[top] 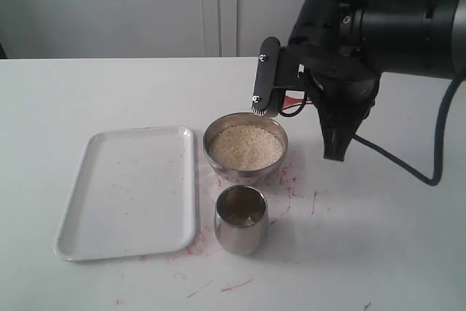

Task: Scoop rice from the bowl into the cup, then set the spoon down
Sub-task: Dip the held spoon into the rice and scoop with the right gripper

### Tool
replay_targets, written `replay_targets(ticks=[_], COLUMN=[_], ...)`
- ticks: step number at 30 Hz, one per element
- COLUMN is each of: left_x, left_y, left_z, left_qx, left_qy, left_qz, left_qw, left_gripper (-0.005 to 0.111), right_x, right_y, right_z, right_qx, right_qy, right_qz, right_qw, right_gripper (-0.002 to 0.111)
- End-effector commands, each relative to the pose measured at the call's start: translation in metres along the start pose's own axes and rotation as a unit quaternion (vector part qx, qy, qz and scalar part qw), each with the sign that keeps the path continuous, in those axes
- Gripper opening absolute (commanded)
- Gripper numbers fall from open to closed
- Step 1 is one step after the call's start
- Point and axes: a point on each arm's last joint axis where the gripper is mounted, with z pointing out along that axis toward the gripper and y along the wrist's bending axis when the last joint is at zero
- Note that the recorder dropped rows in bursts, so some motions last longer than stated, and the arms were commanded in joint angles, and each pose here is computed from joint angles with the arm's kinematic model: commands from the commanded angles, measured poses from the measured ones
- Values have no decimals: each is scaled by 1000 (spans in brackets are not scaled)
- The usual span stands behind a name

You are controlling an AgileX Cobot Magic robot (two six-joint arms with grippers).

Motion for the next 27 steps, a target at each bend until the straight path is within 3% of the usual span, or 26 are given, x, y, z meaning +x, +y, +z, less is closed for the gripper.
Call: replay_targets(ticks=[1, 27], left_x=[7, 7], left_y=[-2, -2], left_z=[1, 1], left_qx=[8, 8], left_qy=[27, 27], left_qz=[-2, -2], left_qw=[1000, 1000], left_gripper=[14, 14], right_x=[-5, -37], right_y=[1, 38], right_z=[-9, 31], right_qx=[39, 27], right_qy=[3, 66], right_qz=[-16, -109], right_qw=[999, 991], right_gripper=[0, 0])
